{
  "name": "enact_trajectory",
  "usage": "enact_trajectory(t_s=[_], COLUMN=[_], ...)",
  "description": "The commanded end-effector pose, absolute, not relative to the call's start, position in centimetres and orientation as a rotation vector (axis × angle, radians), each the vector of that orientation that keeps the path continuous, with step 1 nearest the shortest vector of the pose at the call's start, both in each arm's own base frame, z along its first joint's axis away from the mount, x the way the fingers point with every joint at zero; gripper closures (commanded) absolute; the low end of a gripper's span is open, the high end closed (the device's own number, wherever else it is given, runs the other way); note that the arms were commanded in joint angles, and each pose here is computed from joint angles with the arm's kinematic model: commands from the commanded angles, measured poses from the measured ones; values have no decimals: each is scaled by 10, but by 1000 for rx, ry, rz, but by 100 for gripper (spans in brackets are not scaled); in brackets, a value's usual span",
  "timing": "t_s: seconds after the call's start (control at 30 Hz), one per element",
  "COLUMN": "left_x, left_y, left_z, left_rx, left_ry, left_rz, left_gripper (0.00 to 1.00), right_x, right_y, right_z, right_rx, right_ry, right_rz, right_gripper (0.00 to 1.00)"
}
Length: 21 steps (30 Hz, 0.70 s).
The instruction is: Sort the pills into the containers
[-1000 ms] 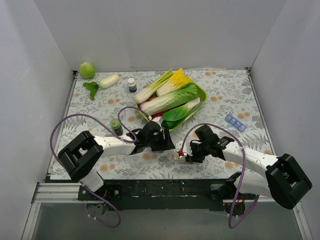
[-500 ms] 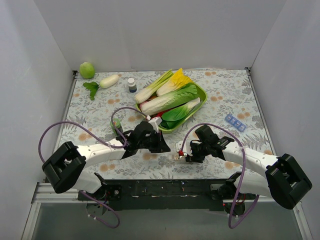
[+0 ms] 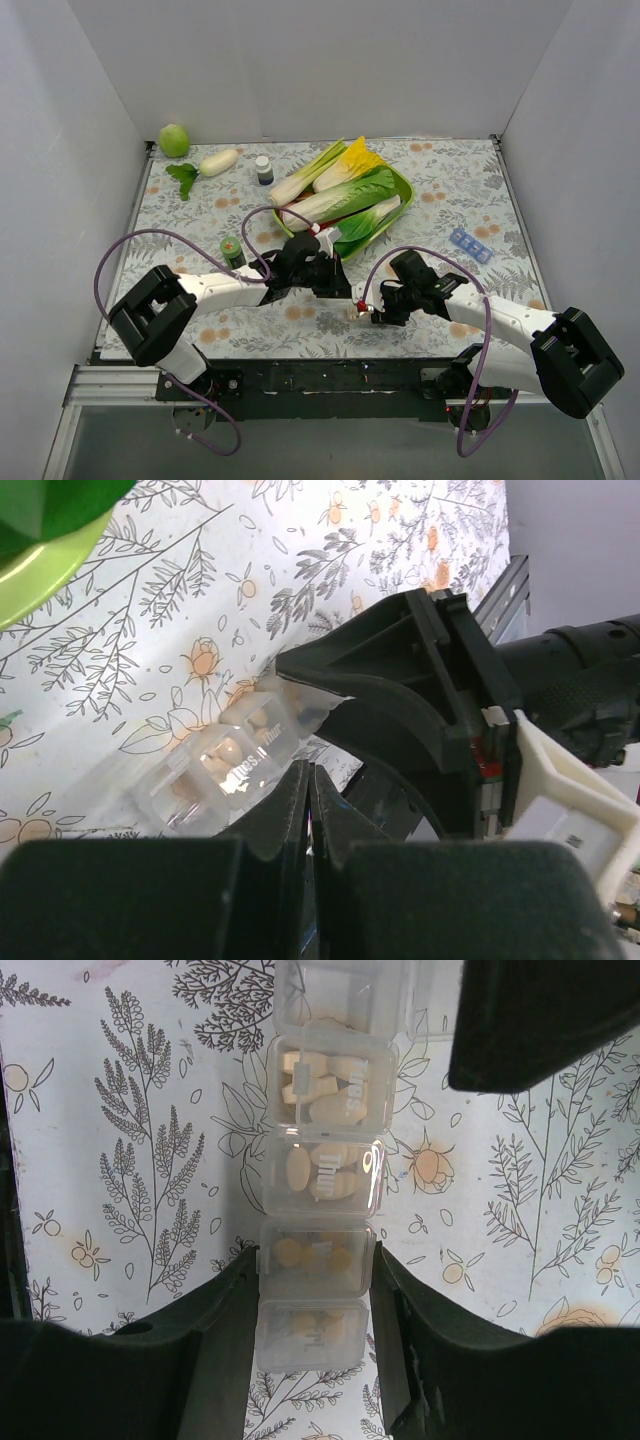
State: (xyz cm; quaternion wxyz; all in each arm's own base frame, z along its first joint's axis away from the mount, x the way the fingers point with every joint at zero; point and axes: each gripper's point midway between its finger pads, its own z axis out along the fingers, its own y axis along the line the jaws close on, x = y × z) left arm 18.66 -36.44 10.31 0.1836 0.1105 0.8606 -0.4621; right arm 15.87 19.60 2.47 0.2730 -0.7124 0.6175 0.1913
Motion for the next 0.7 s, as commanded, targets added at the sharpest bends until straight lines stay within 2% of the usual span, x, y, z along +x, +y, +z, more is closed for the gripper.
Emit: enact_trajectory(t_s=[0.0,0.33,0.5,0.67], left_x=[183,160,168,178], left_y=[-364,-331,-338,-359], left_z=[87,-11,4,64], left_rx=[336,302,302,314], left_ry=[2476,2810,2755,2600], left_rz=[-1279,-899,-929,-1091], left_gripper=[100,100,100,100], right_x=[154,156,156,156], right_y=[191,189,189,189], right_z=[16,15,14,14], right_rx=[-1928,-1926,-1926,-1925], right_ry=[1704,1721,1726,1731], right_rz=[513,502,501,503], right_gripper=[85,87,87,88])
